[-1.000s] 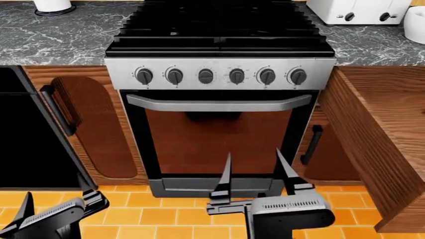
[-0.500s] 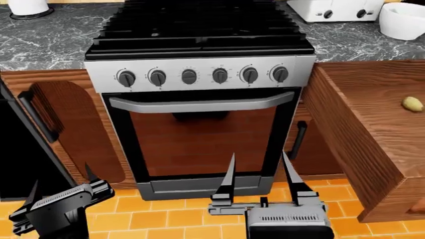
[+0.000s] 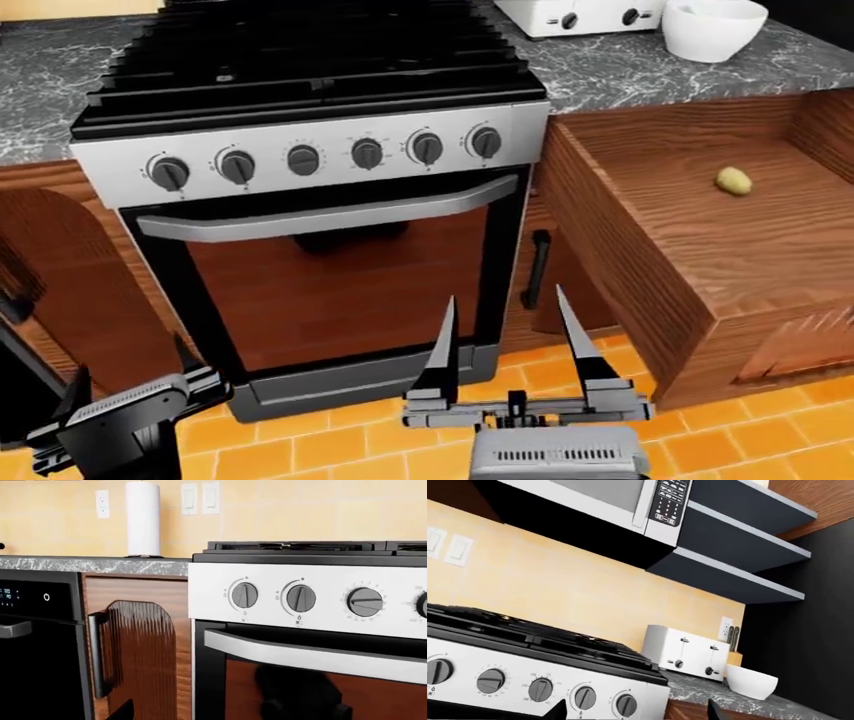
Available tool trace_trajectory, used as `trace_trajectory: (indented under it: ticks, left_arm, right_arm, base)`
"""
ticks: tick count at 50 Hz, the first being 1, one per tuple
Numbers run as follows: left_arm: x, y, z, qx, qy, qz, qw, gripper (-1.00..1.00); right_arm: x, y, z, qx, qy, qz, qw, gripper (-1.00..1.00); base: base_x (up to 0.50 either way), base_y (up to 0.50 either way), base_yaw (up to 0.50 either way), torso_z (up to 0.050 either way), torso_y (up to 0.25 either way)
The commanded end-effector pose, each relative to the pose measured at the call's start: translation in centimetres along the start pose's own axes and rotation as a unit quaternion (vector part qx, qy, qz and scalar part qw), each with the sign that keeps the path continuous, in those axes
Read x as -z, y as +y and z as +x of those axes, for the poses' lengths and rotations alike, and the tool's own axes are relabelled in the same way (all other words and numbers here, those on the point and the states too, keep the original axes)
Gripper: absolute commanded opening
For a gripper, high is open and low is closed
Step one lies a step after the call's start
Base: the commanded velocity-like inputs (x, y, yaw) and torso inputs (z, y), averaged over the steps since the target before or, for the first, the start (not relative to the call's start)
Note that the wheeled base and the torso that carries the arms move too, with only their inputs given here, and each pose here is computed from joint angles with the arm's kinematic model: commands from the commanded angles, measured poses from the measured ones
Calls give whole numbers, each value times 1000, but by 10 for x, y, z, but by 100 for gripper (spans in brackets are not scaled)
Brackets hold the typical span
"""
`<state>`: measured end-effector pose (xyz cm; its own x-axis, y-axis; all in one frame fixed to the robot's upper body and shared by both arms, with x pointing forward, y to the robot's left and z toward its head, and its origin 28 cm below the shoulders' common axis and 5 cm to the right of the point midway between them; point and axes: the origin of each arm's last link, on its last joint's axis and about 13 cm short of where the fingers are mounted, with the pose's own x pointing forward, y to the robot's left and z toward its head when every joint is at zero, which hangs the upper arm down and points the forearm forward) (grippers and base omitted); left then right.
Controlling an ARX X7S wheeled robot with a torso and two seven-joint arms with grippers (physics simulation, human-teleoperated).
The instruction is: Place the bar in the bowl and close the drawer.
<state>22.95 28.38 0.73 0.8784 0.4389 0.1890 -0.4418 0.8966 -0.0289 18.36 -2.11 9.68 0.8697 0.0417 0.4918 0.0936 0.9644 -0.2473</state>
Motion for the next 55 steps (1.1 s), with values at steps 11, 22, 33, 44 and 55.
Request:
trace_trajectory:
  ticks: [11, 22, 33, 44, 55]
  left_arm:
    - [3, -1, 1, 2, 3, -2, 1000, 100]
    - [3, -1, 1, 4, 2, -1, 1000, 100]
    - [2, -1, 1, 5, 1, 1, 1000, 100]
    - [1, -1, 2, 7, 1, 1, 1000, 100]
    - [0, -1, 2, 9, 1, 3, 1000, 100]
  right_arm:
    - [-6, -4, 1, 26, -37, 0, 999, 100]
    - [-2, -8, -1, 39, -35, 4, 999, 100]
    - [-8, -9, 4, 50, -37, 3, 998, 100]
    - [-8, -10, 4, 62, -35, 11, 997, 100]
    - [-5, -11, 4, 64, -33, 12, 997, 100]
  base:
    - [0, 0, -320, 0, 0]
    - [0, 0, -320, 0, 0]
    - [0, 0, -322, 0, 0]
    - [0, 0, -321, 0, 0]
    - [0, 0, -323, 0, 0]
